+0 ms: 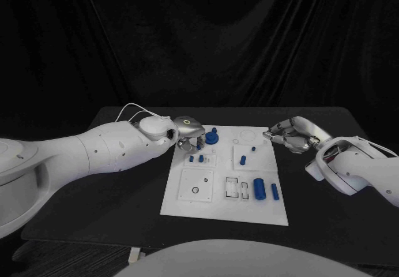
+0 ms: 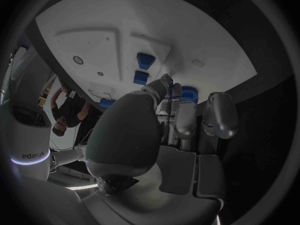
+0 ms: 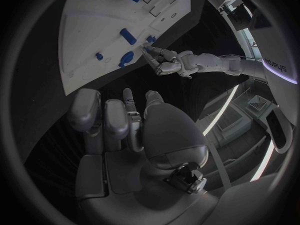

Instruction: Assemble the parts on the task board

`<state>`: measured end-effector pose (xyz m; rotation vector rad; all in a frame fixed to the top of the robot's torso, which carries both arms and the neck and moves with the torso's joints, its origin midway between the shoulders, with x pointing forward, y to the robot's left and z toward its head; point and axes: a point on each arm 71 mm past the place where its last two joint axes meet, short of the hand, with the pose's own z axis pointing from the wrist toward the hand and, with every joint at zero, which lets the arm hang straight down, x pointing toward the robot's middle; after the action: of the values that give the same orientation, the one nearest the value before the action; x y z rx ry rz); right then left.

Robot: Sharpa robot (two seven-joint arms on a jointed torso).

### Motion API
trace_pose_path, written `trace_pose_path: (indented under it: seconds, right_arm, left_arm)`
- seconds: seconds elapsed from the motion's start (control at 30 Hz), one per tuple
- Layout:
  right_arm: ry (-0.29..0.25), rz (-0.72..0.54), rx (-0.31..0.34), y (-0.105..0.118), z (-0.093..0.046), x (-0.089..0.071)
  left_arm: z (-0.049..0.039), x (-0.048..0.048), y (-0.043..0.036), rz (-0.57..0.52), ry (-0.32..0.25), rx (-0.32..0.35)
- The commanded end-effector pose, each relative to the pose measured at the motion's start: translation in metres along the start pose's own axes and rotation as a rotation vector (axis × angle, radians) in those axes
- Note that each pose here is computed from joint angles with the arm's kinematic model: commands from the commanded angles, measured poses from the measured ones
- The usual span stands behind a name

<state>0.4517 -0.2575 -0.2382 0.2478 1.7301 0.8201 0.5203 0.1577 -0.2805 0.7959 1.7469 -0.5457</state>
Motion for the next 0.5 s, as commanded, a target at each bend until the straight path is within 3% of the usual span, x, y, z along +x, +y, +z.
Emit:
trace_pose_path:
  seconds: [0.03, 0.5]
  right_arm:
    - [0.010, 0.002, 0.019, -0.0017, -0.0007, 0.0016]
    - [0.013, 0.002, 0.027, -0.0034, -0.0014, 0.0016]
  left_arm:
    - [0.0012, 0.0006, -0.0023, -0.002, 0.006, 0.007]
    - [0.0035, 0.0014, -0.0041, -0.005, 0.020, 0.010]
